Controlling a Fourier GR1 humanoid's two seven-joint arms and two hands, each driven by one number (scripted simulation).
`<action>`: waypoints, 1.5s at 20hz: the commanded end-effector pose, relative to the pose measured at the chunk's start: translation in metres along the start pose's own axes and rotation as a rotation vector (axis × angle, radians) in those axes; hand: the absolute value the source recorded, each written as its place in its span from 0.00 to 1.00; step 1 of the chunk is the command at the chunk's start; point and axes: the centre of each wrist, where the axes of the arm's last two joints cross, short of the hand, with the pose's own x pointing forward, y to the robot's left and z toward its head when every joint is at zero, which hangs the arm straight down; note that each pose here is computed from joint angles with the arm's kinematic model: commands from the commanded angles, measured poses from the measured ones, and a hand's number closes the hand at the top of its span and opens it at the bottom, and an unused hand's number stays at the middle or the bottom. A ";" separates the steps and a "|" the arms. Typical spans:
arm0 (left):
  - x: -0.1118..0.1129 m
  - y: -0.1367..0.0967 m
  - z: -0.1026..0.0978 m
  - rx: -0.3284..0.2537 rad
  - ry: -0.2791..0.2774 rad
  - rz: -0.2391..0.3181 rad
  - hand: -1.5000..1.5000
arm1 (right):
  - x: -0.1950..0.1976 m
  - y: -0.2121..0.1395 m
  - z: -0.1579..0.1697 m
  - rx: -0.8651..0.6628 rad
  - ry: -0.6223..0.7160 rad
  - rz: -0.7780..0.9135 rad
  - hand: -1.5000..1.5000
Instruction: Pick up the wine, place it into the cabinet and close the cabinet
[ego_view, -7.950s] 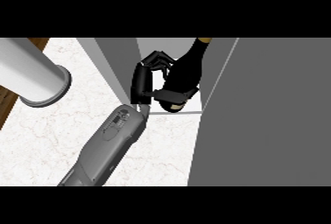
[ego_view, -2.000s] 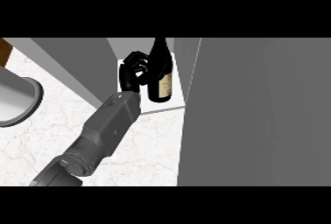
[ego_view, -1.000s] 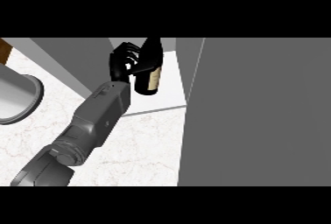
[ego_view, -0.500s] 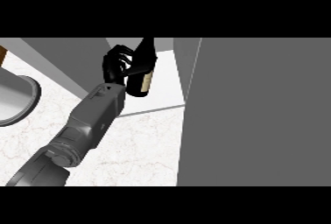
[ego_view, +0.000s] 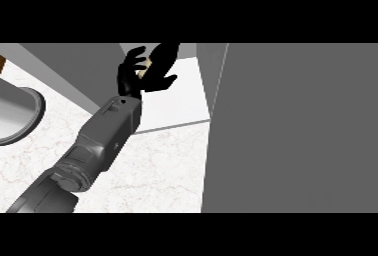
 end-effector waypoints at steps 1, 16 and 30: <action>-0.025 0.019 -0.001 0.020 0.043 -0.041 0.00 | 0.003 0.000 0.005 0.009 -0.004 0.004 0.00; -0.010 0.021 -0.011 -0.218 -0.121 0.019 0.00 | 0.003 0.003 -0.002 -0.002 -0.008 -0.013 0.00; 0.040 -0.012 -0.004 -0.514 -0.263 0.613 0.00 | 0.013 0.000 0.010 -0.090 0.031 0.006 0.00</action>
